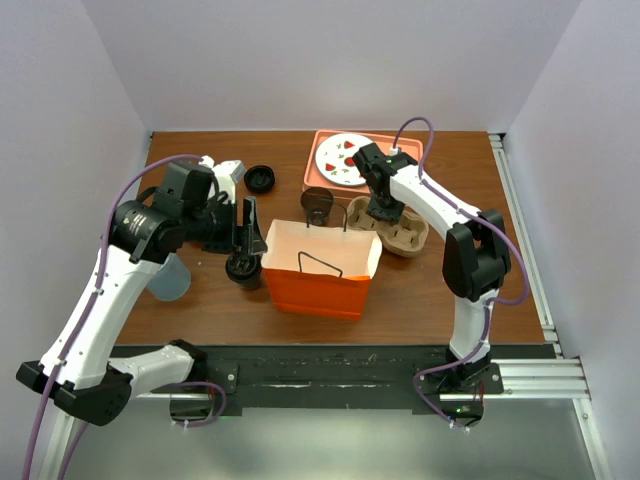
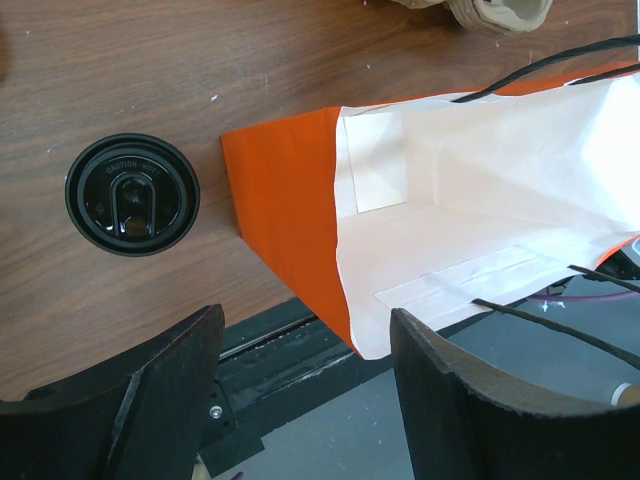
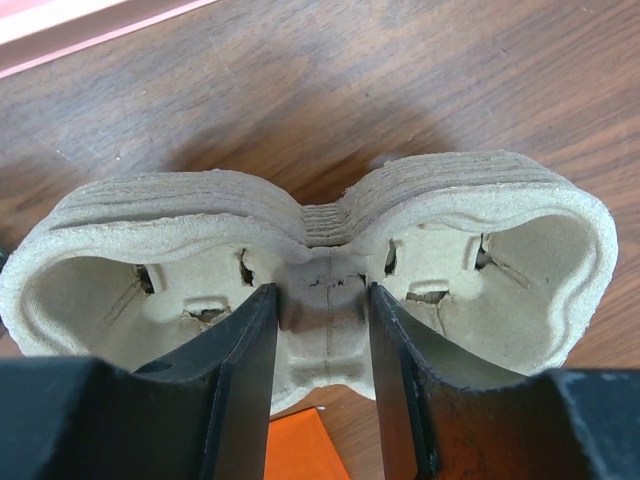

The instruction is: Pack the takeout coffee

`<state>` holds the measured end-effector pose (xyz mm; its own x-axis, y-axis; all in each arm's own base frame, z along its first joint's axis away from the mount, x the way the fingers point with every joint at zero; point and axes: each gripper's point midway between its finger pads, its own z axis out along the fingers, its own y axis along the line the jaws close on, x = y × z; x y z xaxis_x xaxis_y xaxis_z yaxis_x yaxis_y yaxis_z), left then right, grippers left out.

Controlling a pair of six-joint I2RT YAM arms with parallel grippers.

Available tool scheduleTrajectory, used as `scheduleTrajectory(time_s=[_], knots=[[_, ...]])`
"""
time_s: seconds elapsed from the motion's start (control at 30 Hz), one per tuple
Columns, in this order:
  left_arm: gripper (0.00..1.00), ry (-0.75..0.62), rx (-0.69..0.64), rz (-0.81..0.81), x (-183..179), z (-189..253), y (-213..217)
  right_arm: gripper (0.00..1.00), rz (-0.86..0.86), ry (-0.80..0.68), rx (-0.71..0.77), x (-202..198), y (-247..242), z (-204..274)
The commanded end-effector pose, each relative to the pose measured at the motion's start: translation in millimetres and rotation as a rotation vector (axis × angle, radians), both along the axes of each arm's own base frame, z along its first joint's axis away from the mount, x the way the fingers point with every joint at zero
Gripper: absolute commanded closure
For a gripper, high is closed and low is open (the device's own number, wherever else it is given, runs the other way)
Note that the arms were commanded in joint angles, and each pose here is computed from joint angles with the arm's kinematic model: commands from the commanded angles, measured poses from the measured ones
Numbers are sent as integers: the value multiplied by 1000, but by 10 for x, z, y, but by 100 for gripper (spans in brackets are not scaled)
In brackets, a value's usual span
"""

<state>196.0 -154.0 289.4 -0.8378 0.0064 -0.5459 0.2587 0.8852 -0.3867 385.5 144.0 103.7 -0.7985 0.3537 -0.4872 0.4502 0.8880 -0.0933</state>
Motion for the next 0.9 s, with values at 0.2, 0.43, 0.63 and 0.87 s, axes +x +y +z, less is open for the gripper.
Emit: scheduleTrajectory(time_s=[0.2, 0.43, 0.63, 0.87], knots=[[28, -29, -57, 5, -81, 154, -22, 65, 51, -51, 2, -30, -46, 177], [28, -28, -65, 11, -57, 156, -40, 60, 92, -67, -11, 29, -47, 358], [28, -28, -72, 9, -51, 164, -56, 64, 108, -42, 10, 1, -18, 280], [28, -45, -76, 8, -37, 196, -56, 68, 157, -81, 39, 58, 41, 557]])
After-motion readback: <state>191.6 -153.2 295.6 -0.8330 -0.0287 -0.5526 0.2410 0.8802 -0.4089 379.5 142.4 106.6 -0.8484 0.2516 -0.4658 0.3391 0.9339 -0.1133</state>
